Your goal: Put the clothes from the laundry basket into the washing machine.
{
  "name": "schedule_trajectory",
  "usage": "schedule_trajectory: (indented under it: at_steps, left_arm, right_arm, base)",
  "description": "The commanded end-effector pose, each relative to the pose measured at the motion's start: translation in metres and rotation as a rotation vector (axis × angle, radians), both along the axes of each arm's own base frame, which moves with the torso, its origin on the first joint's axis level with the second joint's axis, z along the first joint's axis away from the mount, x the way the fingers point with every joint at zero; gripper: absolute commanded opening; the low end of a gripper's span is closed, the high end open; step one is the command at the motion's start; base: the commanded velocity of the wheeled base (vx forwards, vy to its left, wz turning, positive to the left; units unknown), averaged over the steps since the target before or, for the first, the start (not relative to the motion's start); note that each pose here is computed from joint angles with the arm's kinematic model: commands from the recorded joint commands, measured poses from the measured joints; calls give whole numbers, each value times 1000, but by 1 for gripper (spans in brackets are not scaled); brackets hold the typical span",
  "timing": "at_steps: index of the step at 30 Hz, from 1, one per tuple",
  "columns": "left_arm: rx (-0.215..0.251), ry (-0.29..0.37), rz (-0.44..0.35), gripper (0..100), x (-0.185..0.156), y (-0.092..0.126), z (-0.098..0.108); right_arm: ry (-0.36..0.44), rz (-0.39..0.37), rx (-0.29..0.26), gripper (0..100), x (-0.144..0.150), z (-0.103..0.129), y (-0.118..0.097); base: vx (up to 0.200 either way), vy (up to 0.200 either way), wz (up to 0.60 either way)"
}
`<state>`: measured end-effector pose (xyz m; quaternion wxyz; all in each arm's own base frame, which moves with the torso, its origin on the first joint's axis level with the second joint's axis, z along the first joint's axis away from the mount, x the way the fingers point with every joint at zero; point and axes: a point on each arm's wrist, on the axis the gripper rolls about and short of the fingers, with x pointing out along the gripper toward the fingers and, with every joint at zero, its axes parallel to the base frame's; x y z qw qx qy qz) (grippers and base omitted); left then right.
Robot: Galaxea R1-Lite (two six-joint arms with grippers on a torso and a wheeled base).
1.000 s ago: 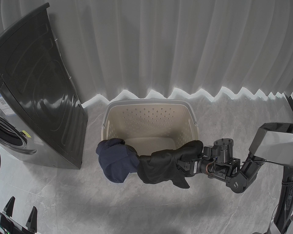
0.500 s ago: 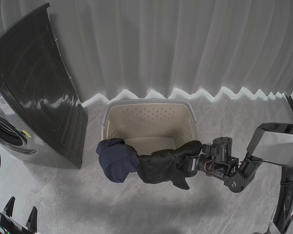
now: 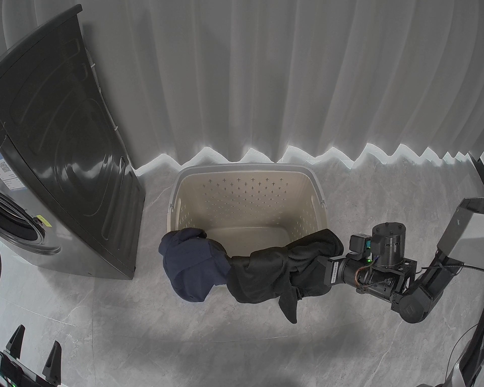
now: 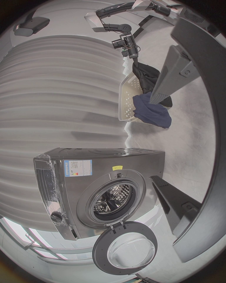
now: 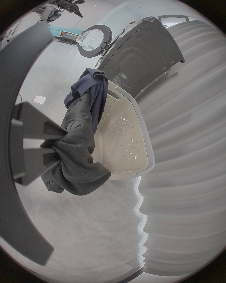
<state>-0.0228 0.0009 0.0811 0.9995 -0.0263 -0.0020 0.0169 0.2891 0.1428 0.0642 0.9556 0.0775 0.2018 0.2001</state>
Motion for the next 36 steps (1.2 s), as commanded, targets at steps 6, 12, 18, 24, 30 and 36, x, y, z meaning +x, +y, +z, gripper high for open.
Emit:
schedule_trajectory:
  at_steps: [6,12,18,24,30,36]
  left_arm:
    - [-1,6,0,100,0,0,-5]
    - [-1,6,0,100,0,0,-5]
    - [-1,5,0,100,0,0,-5]
    - [-1,6,0,100,0,0,-5]
    - [-1,6,0,100,0,0,-5]
    - [-1,6,0,100,0,0,-5]
  right_arm:
    - [31,-1,-16,100,-5,-9,-2]
    - [33,-19,-18,100,8,-17,-1]
    - [32,-37,-20,100,28,-30,1]
    - [-4,-49,-7,100,43,-37,2]
    - [-18,-38,3,0,39,-36,4]
    - [-62,-11,28,0,22,-14,7]
  base:
    - [0,0,0]
    - [0,0,0]
    - [0,0,0]
    - [0,0,0]
    - [0,0,0]
    - [0,0,0]
